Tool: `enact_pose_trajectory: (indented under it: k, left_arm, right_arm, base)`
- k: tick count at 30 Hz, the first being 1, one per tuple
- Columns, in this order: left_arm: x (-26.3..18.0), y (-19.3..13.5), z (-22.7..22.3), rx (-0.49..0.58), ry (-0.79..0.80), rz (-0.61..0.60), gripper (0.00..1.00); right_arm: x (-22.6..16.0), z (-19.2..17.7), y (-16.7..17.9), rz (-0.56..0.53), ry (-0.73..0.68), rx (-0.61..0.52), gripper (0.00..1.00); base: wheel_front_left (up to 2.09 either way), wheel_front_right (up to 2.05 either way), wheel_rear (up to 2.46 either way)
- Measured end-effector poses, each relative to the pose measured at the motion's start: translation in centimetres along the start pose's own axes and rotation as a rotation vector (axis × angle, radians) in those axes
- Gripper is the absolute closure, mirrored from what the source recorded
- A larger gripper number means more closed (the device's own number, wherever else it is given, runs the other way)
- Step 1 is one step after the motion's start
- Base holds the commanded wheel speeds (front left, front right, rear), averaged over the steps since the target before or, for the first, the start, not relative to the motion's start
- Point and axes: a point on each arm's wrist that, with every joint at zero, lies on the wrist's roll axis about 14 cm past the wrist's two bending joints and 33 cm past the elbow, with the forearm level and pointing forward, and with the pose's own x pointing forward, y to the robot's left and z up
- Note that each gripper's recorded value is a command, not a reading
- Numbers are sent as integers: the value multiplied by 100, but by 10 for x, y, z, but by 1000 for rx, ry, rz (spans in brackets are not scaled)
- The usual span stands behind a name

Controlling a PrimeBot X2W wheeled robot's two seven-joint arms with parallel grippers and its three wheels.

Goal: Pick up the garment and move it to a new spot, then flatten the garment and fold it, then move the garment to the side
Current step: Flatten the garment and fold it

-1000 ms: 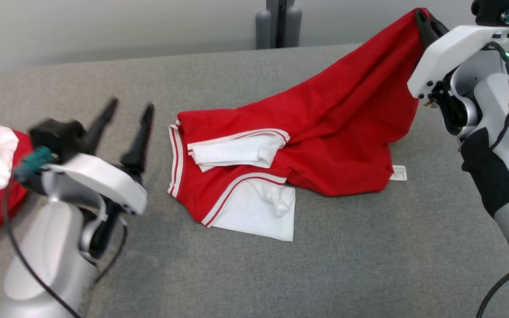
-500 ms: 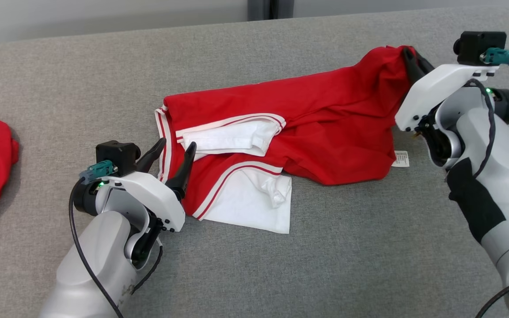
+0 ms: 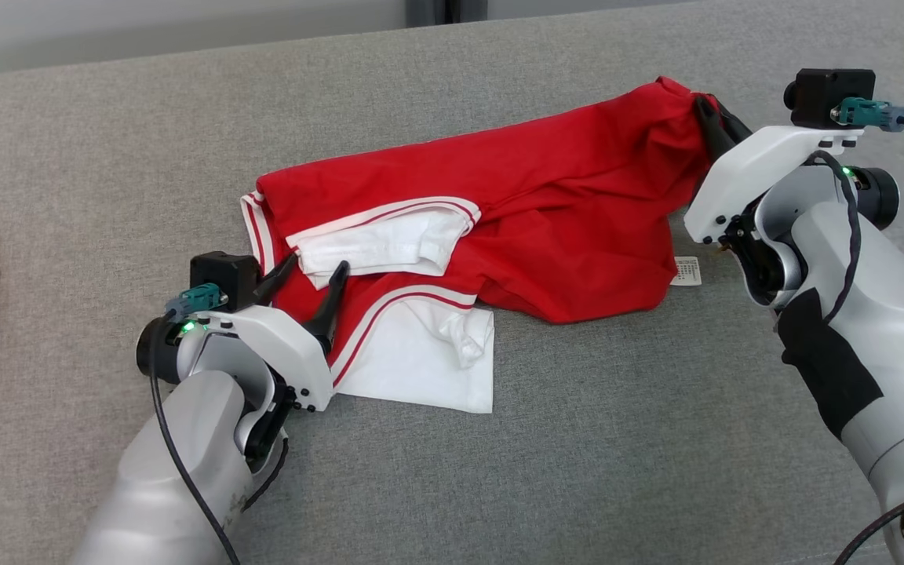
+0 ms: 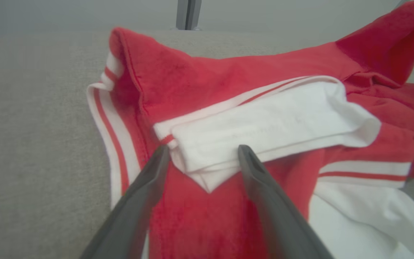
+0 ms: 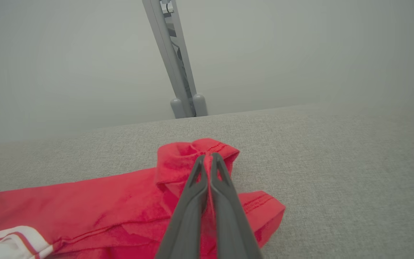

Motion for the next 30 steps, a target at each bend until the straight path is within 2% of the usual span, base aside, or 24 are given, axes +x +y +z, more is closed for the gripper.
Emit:
enact_pose_trajectory:
  k: [1,3,4,13,18,24,30]
  left_arm:
    - [1,-3,0,5,0,-7,34]
    - [3,-5,3,19,-10,-15,74]
    - [3,-5,3,29,-14,-18,100]
    - [-1,-14,26,86,-98,-40,100]
    - [-12,-13,58,35,-203,-30,100]
    - [-34,-5,107,-9,-307,-27,100]
    - [-66,-2,165,-68,-405,-54,100]
  right_arm:
    - [-1,0,-2,-6,1,1,100]
    - [-3,-1,-5,-13,1,0,100]
    - [-4,0,-6,-16,0,-1,100]
    - [-12,8,-11,-29,-16,-14,100]
    - [-18,15,-7,-25,-45,-15,100]
    - [-29,50,5,9,-151,-34,100]
    - [-50,112,21,61,-323,-80,100]
  base:
    - [0,0,0]
    - [0,0,0]
    - [0,0,0]
    - [0,0,0]
    - [0,0,0]
    - [0,0,0]
    - [0,0,0]
